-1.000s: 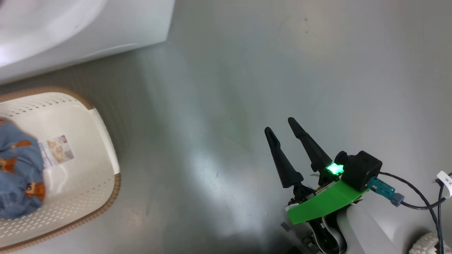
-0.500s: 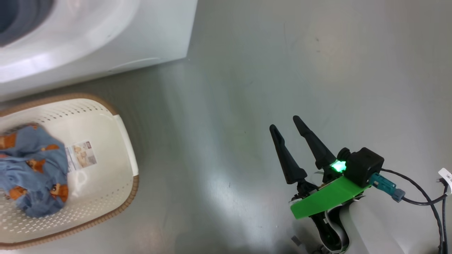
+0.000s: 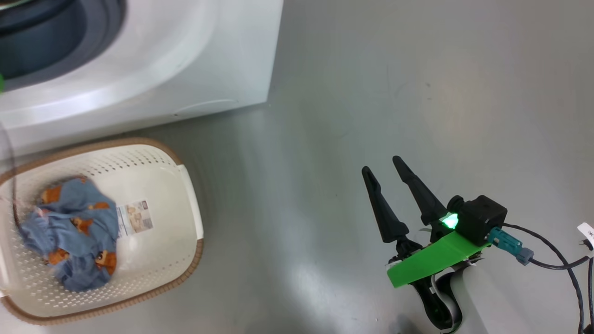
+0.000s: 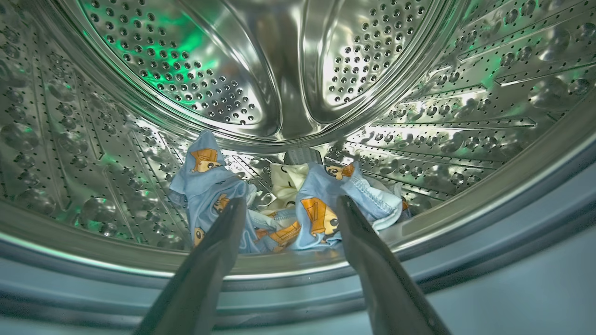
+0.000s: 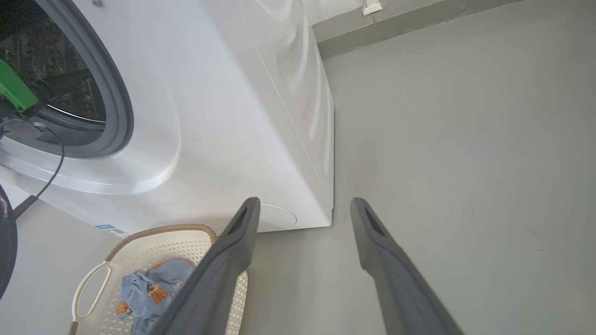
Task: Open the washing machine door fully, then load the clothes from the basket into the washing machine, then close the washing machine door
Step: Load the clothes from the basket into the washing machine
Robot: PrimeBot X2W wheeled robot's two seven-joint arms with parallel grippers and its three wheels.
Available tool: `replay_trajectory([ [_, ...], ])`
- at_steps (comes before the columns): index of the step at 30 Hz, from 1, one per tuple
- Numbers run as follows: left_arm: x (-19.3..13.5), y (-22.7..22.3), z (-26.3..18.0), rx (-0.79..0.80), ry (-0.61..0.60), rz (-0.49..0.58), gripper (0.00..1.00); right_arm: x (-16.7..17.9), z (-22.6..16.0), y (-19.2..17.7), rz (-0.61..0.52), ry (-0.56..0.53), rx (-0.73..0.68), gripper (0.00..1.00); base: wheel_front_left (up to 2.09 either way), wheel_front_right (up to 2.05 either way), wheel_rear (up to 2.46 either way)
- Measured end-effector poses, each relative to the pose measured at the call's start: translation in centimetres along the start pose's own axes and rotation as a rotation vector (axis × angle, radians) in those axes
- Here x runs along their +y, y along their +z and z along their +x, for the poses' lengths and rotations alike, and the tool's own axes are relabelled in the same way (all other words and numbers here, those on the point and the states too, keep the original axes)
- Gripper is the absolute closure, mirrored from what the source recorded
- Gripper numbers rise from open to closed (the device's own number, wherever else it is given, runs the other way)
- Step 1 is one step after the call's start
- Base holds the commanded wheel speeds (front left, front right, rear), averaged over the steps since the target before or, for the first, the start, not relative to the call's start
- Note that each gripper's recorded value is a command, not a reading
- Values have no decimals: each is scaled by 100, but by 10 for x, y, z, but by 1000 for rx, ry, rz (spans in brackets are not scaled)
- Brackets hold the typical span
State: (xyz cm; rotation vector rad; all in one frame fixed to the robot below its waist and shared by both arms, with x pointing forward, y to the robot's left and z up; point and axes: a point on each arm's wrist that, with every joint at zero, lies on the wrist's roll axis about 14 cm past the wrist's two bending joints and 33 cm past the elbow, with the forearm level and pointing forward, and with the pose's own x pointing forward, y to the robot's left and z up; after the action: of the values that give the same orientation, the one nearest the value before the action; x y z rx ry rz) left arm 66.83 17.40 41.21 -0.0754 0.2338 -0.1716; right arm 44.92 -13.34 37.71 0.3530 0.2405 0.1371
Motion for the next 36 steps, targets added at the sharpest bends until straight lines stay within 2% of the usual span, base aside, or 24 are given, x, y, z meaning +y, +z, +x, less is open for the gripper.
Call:
replay_trajectory([
  [11,-7,-5,-41,-13,-9,-31,0,9,-6,20,-6,15,-46,0,0,0,0],
  [16,-10,12,-65,-85,-6,-76,0,12,-15,26,-18,16,-58,0,0,0,0],
  [26,-5,27,-136,-197,47,-67,0,23,-33,45,-27,32,-104,0,0,0,0],
  [36,-18,32,-210,-278,69,-42,0,32,-54,65,-41,44,-164,0,0,0,0],
])
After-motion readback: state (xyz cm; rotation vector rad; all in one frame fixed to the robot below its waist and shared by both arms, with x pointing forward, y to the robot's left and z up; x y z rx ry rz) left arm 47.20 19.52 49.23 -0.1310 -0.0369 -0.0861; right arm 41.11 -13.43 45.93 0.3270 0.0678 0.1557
